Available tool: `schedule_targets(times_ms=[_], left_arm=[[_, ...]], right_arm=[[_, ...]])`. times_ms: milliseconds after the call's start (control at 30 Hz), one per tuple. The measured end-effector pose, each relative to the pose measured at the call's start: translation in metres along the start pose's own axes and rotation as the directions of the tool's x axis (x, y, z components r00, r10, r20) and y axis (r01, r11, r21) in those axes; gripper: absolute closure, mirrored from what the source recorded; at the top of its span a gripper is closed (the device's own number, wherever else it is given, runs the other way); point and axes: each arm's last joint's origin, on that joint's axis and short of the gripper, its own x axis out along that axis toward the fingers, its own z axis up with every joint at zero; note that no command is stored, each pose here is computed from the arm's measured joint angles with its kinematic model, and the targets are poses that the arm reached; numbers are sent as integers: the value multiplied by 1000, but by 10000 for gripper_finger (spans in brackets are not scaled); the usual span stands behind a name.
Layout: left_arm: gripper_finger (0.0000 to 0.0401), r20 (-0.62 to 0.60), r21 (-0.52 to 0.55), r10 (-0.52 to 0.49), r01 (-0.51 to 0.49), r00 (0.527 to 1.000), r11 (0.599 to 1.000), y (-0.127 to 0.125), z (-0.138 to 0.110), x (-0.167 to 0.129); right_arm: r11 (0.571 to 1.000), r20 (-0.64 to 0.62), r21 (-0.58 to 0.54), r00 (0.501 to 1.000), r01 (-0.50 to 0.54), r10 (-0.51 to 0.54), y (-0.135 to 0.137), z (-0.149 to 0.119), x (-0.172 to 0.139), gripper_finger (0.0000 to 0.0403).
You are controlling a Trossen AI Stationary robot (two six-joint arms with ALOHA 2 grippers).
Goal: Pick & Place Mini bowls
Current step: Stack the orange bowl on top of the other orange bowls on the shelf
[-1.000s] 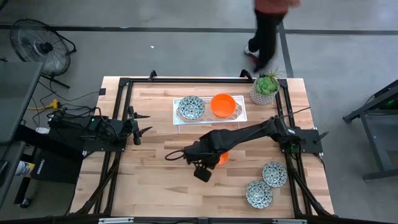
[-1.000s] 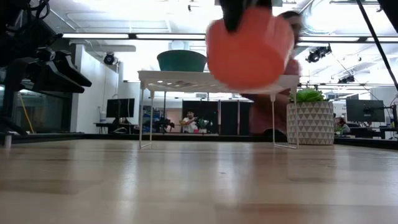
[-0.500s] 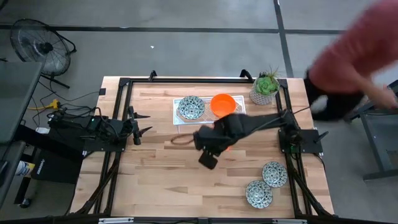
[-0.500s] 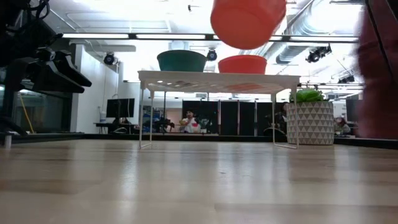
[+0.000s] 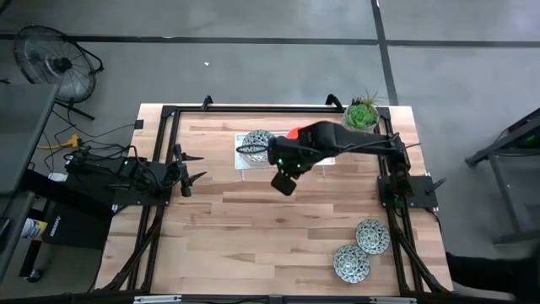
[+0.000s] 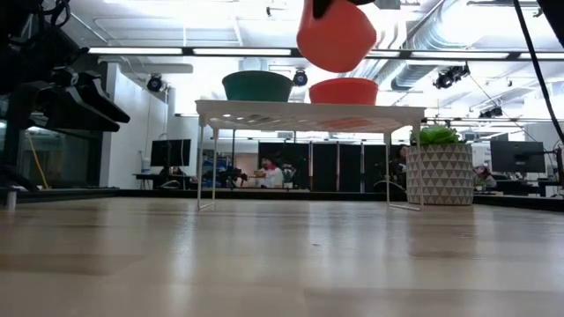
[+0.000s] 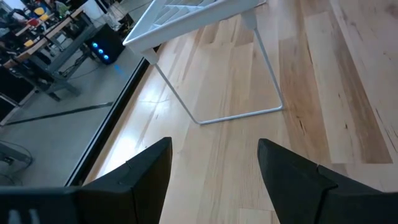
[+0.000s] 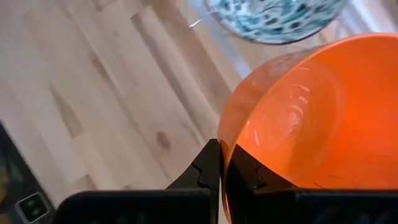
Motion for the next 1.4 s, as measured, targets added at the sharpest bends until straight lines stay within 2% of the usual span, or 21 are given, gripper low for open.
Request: schedule_targets(times_ms=[467,900,1233,1400], left_arm=[[169,0,0,0,0,1000,1000,0,0,0],[169,0,0,0,0,1000,1000,0,0,0],[169,0,0,1,-1,1000,1000,0,0,0],[169,0,0,0,0,1000,1000,0,0,0]], right_arm=[[995,6,-102,1000,24,-23,-48,29,2,403],[961,-51,-277,998,22,-37,-67,35,16,403],[926,-17,-374,998,51,-61,-69,32,7,403],[915,-73,-399,993,60,-97,-79,4,1,403]])
